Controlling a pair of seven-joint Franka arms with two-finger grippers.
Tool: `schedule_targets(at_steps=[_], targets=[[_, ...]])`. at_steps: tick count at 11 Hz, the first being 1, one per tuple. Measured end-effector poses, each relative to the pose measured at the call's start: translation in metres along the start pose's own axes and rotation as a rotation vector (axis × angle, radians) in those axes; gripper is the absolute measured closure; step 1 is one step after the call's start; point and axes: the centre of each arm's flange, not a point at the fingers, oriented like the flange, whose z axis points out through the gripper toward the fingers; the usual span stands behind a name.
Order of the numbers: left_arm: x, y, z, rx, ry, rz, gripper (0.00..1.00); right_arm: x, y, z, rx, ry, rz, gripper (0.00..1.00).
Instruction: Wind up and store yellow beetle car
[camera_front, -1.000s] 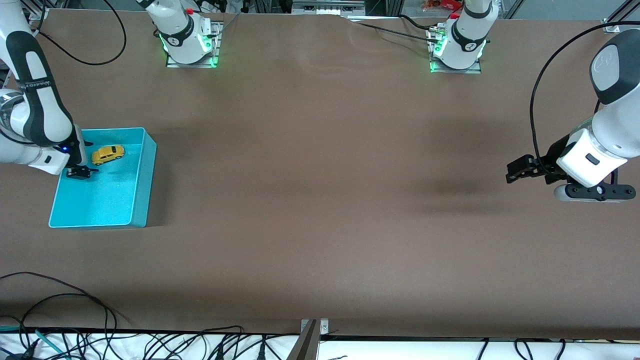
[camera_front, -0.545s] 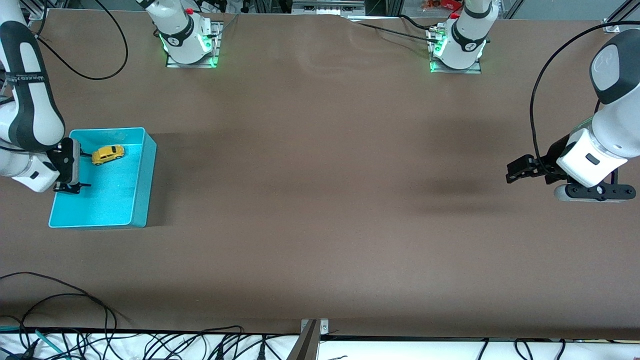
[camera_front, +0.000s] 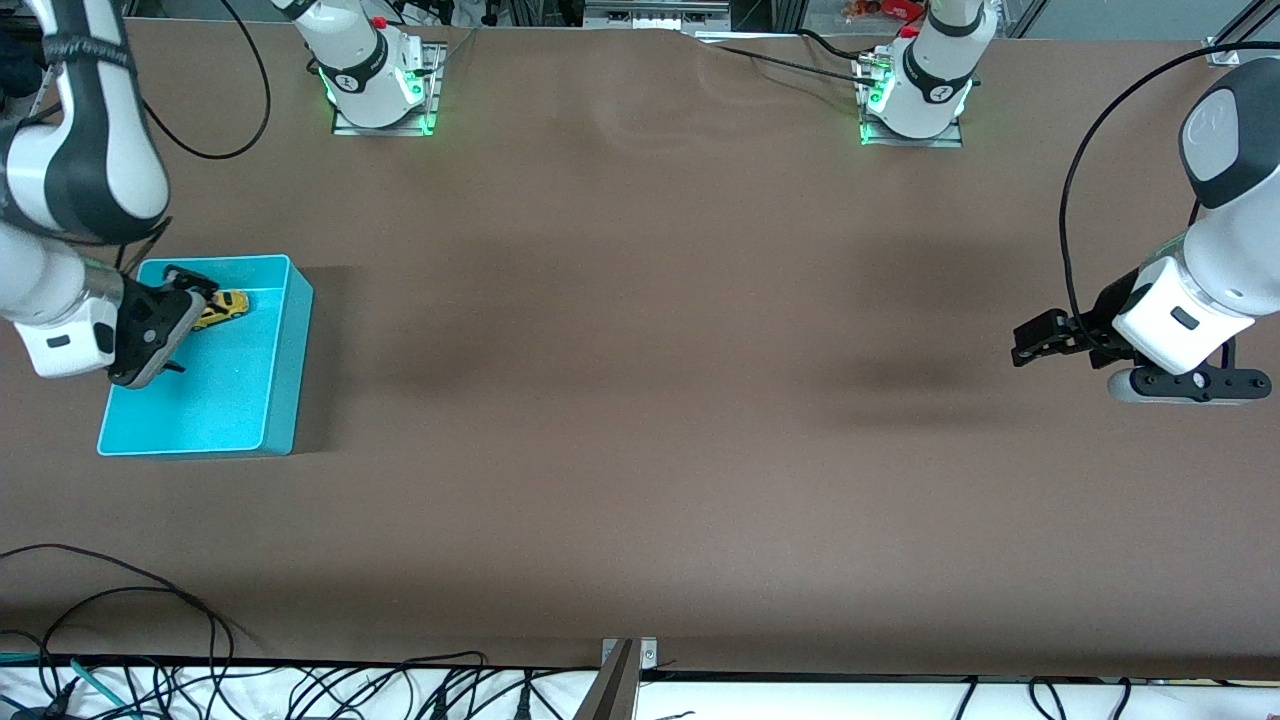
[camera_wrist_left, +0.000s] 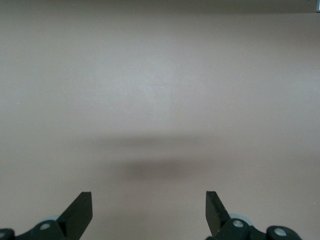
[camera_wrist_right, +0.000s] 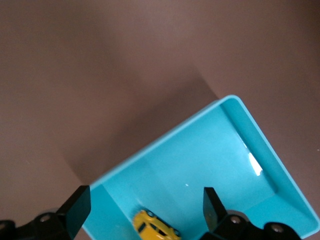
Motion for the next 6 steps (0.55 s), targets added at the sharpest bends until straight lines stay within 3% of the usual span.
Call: schedule_targets(at_steps=[3,6], targets=[[0.0,0.0,0.0,0.0,0.001,0.0,0.0,0.048,-0.057,-0.051,0.015,0.083,0.313,0.0],[0.0,0.0,-0.001,0.0,0.002,0.0,0.0,0.077,-0.099,-0.083,0.004,0.107,0.595,0.0]])
